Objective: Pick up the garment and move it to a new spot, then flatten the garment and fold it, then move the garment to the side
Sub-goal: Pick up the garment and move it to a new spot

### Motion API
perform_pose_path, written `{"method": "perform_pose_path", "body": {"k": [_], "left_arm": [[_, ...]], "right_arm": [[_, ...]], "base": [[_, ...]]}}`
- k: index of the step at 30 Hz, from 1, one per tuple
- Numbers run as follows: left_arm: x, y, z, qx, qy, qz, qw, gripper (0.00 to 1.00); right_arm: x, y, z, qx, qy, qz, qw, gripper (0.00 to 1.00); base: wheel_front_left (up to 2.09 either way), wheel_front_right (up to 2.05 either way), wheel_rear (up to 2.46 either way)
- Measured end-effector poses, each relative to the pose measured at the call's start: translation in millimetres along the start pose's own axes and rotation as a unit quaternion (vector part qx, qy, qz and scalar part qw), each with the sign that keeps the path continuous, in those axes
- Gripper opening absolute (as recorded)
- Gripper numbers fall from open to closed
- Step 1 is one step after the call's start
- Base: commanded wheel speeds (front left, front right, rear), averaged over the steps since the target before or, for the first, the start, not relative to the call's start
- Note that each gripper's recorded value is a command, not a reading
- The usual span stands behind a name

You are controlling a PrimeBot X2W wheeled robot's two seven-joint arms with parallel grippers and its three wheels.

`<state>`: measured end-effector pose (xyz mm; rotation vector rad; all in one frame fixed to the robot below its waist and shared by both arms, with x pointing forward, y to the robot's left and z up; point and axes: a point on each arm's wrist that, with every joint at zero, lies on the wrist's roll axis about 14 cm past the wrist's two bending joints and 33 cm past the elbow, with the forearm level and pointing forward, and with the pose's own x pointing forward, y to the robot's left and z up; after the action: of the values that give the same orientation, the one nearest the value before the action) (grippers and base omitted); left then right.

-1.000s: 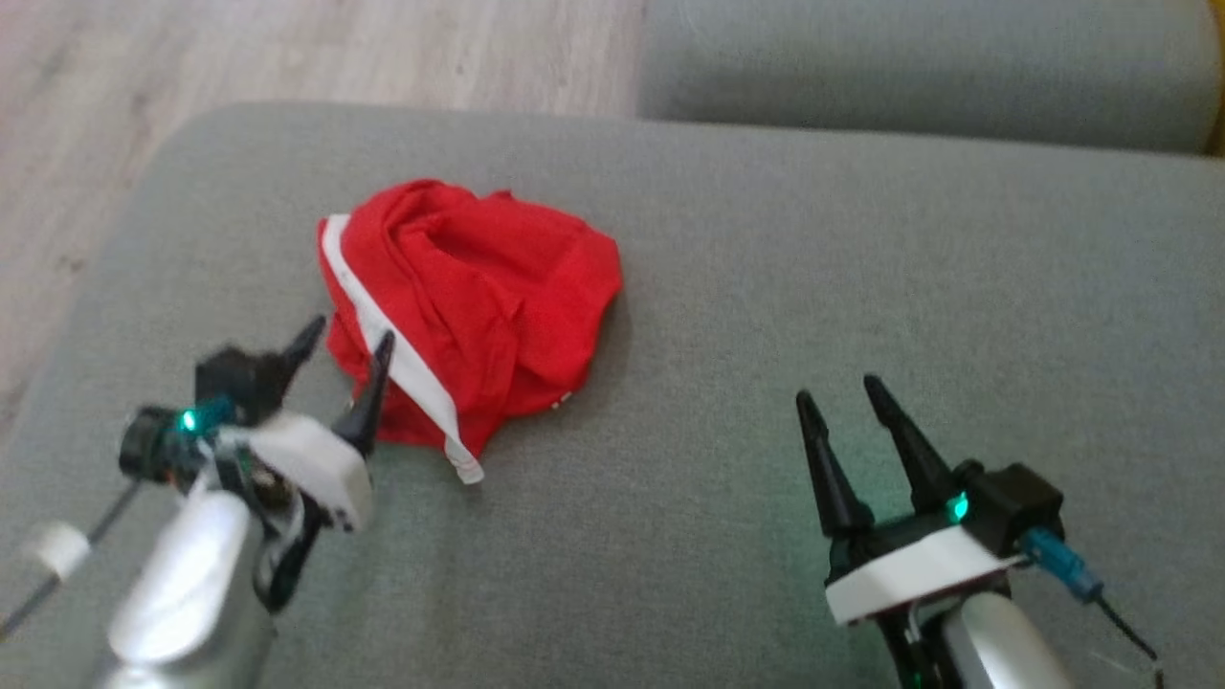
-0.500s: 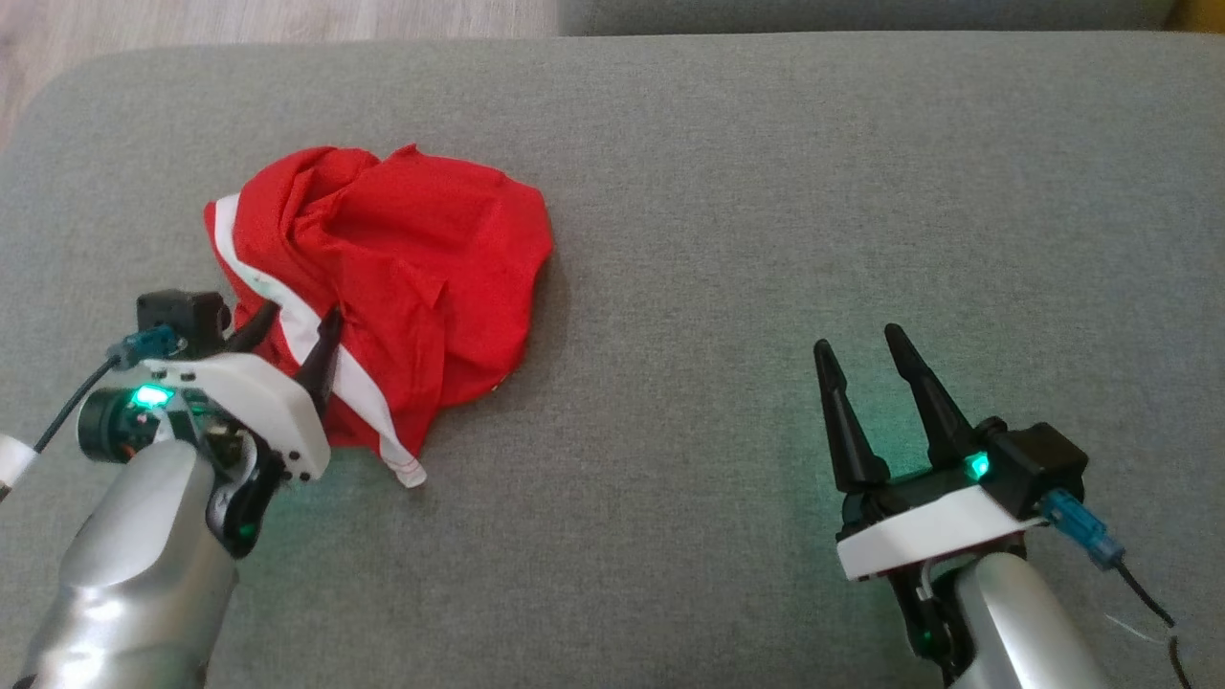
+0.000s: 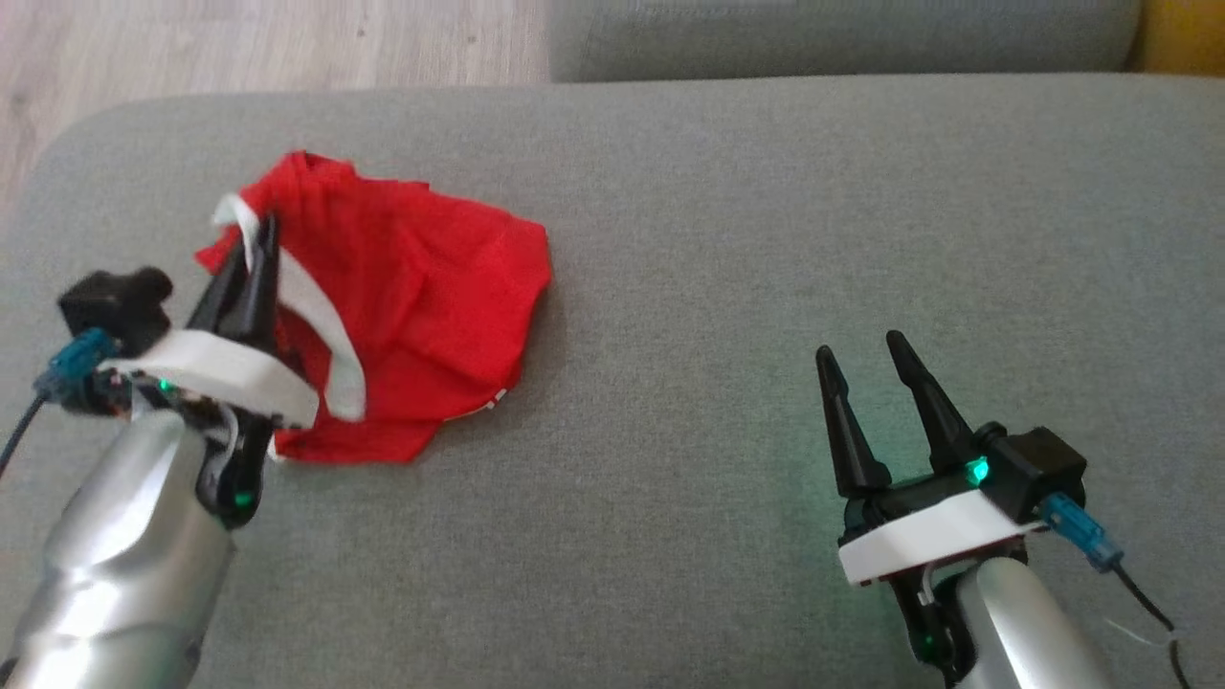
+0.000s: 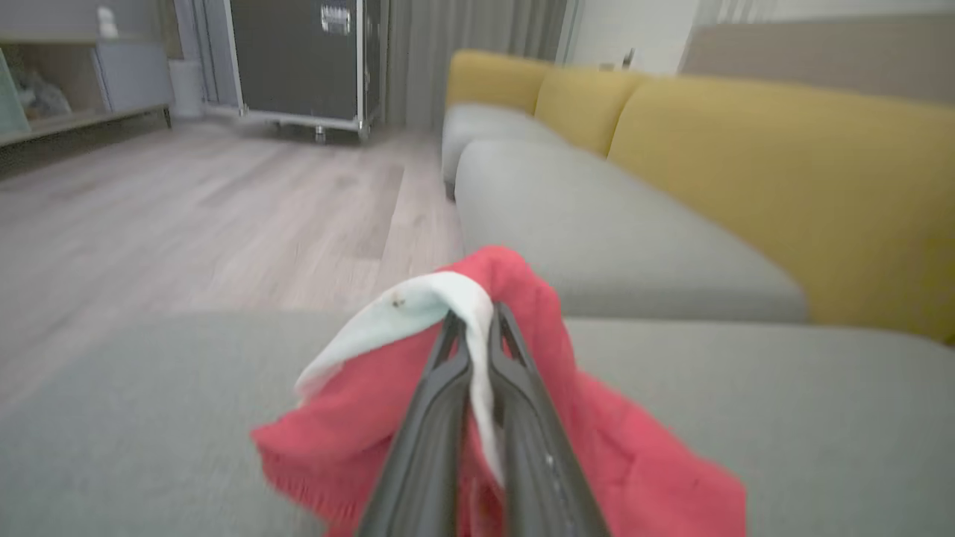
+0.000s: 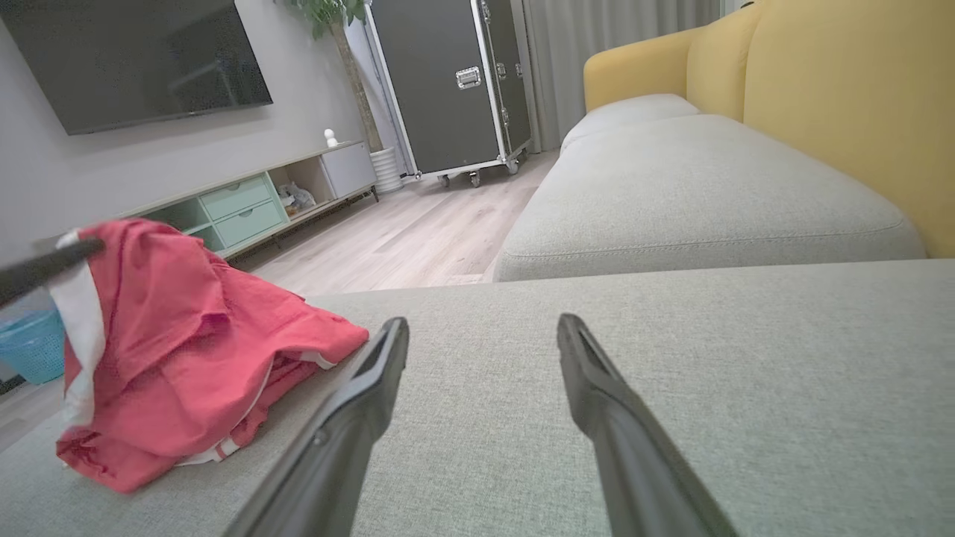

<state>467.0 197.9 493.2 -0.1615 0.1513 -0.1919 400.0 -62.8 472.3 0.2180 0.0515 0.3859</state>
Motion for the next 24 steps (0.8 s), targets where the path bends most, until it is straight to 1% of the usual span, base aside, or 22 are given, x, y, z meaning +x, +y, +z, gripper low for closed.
{"method": "perform_pose_path", "body": {"k": [4, 8, 17, 18, 19, 20, 24], "left_arm": [[-1.0, -23.8, 50.2, -0.012, -0.092, -0.033, 0.995, 0.0], [-7.0, -53.1, 85.5, -0.017, -0.153, -0.072, 0.985, 0.0], [-15.4, -129.3, 106.5, -0.016, -0.194, -0.164, 0.967, 0.0], [-15.4, -129.3, 106.5, -0.016, -0.194, -0.164, 0.967, 0.0], [-15.2, -145.6, 110.9, -0.016, -0.199, -0.187, 0.962, 0.0], [-15.2, -145.6, 110.9, -0.016, -0.199, -0.187, 0.962, 0.0], [-15.0, -180.9, 118.1, -0.007, -0.211, -0.236, 0.949, 0.0]], "right_arm": [[-4.4, 2.1, 9.0, 0.0, -0.012, 0.0, 1.0, 1.0], [-10.1, 3.9, 16.0, 0.001, -0.021, -0.001, 1.0, 1.0], [-29.4, -5.6, 20.4, 0.003, -0.028, -0.024, 0.999, 1.0], [-29.4, -5.6, 20.4, 0.003, -0.028, -0.024, 0.999, 1.0], [-33.4, -10.1, 22.5, 0.006, -0.032, -0.033, 0.999, 1.0], [-33.4, -10.1, 22.5, 0.006, -0.032, -0.033, 0.999, 1.0], [-43.0, -21.8, 27.0, 0.009, -0.04, -0.056, 0.998, 1.0]], "base": [[0.0, 0.0, 0.0], [0.0, 0.0, 0.0], [0.0, 0.0, 0.0], [0.0, 0.0, 0.0], [0.0, 0.0, 0.0], [0.0, 0.0, 0.0], [0.0, 0.0, 0.0]]}}
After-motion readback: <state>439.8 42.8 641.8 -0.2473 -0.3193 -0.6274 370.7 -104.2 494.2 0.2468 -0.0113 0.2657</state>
